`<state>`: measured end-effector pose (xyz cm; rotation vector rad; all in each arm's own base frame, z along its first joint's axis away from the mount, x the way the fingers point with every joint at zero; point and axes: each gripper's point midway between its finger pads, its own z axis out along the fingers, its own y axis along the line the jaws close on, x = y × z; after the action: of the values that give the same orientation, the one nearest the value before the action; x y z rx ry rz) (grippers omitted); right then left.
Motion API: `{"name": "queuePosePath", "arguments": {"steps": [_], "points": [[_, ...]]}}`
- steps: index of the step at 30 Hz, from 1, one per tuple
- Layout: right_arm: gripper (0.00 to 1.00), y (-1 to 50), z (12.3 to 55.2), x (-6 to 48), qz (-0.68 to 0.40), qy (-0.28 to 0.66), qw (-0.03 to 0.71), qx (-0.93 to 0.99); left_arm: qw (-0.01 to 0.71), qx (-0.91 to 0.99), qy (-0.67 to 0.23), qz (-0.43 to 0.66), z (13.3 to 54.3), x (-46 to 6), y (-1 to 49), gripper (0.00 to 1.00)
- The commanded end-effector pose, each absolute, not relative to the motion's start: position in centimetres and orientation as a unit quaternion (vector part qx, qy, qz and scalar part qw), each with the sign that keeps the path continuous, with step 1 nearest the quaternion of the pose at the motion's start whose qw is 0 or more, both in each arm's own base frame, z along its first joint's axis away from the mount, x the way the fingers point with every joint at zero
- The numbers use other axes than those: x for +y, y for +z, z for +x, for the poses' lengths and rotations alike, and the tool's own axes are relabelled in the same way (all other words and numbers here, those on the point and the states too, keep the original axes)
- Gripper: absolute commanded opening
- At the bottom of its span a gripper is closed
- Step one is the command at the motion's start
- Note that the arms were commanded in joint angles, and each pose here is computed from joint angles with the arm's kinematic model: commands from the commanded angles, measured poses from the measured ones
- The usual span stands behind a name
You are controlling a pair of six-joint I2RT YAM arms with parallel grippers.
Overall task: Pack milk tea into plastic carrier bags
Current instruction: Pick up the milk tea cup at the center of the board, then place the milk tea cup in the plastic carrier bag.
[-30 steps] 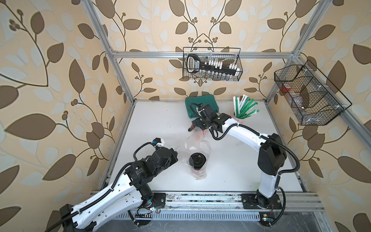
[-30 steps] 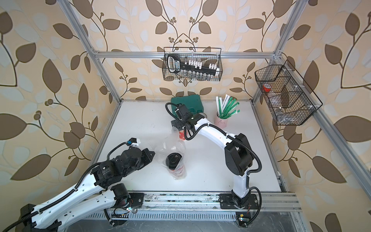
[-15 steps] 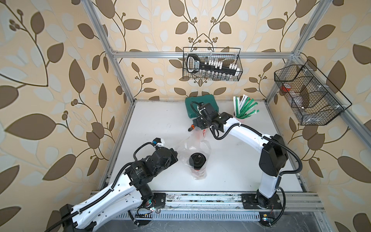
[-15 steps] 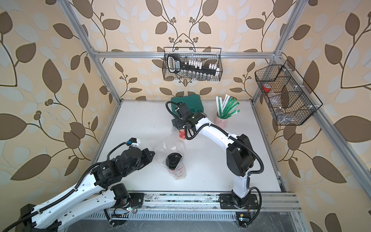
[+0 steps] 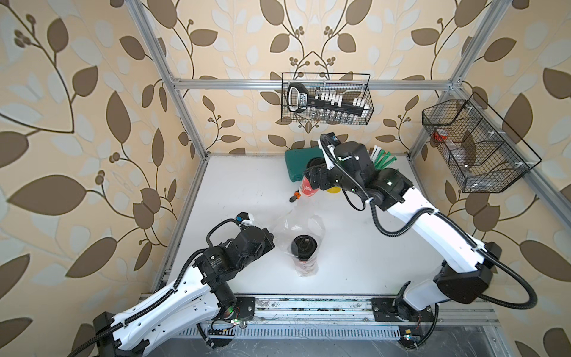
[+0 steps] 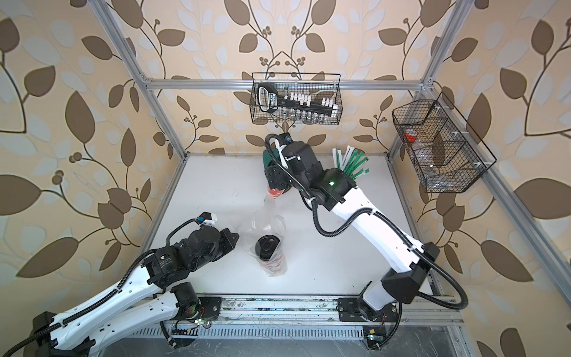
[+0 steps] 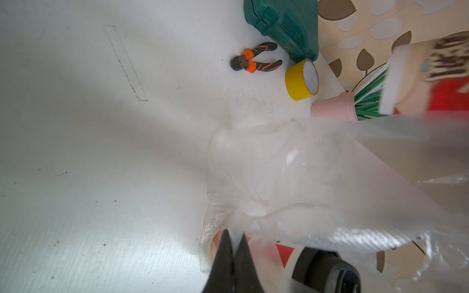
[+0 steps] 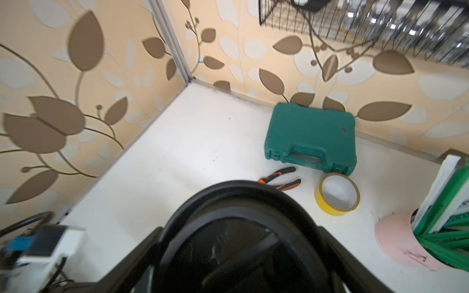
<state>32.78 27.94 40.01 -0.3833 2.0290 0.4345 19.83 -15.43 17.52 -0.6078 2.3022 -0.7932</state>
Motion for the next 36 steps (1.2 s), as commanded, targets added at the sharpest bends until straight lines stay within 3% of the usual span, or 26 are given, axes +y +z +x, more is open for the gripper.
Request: {"name": "queuePosePath", "arguments": {"steps": [1, 8, 14, 21, 36], "points": [[0.80, 41.9, 30.2, 26.9, -0.168, 0.189, 0.497, 0.830, 0.336, 0.858, -0.308, -0.236, 20.7, -15.2, 19.1, 0.00], [0.76, 44.7, 24.6, 29.4, -0.217, 0.262, 0.496, 0.799, 0.337, 0.857, -0.313, -0.232, 21.0, -15.7, 19.4, 0.00], [0.75, 42.4, 21.7, 32.0, -0.260, 0.271, 0.463, 0.803, 0.336, 0.856, -0.318, -0.230, 21.1, -16.0, 19.5, 0.00], [0.75, 37.3, 22.5, 32.4, -0.265, 0.225, 0.436, 0.830, 0.343, 0.854, -0.318, -0.230, 21.1, -15.7, 20.0, 0.00], [0.75, 31.4, 25.7, 33.5, -0.265, 0.138, 0.428, 0.853, 0.346, 0.855, -0.314, -0.228, 21.0, -15.5, 20.1, 0.00]]}}
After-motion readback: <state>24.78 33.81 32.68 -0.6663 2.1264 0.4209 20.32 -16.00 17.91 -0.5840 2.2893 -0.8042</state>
